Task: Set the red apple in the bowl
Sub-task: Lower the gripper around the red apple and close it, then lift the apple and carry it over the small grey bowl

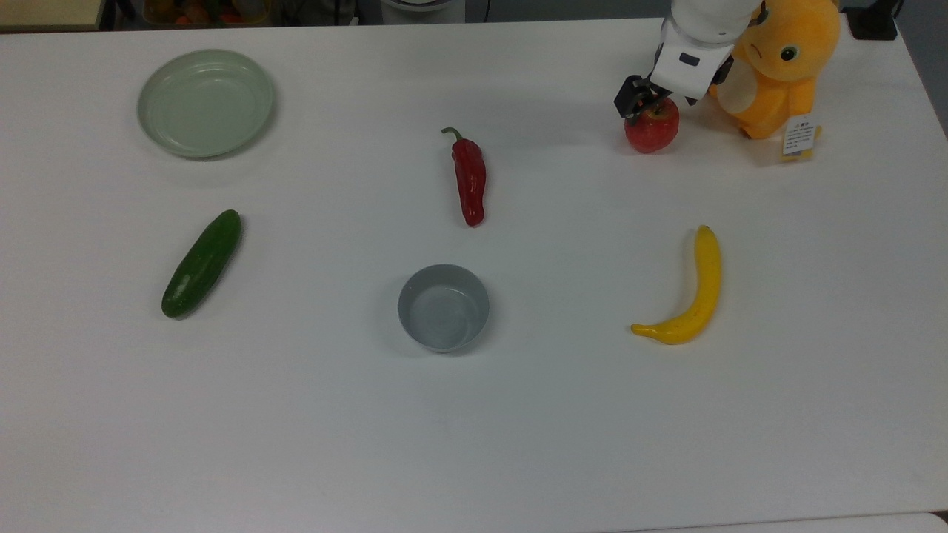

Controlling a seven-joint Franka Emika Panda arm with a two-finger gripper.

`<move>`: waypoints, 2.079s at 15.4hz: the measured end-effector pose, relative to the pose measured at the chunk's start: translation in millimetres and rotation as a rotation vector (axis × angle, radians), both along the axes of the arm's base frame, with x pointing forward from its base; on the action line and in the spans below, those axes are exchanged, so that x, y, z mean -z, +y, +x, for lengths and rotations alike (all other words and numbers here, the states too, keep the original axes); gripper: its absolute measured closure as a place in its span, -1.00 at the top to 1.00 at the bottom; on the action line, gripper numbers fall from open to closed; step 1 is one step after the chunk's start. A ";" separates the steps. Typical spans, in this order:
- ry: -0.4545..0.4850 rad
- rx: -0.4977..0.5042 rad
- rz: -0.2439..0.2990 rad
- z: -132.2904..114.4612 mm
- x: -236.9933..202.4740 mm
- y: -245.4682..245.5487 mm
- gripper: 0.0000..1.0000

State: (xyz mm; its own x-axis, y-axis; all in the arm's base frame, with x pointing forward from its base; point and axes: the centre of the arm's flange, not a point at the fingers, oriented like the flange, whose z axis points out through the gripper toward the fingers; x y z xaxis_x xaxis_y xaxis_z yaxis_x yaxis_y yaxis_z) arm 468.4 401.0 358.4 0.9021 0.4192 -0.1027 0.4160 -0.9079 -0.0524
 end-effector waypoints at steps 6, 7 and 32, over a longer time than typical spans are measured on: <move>-0.005 -0.016 -0.023 -0.9 9.5 1.9 0.99; -0.008 -0.021 -0.028 -0.5 11.1 1.7 0.98; -0.225 0.165 -0.022 98.0 -71.8 -97.1 0.36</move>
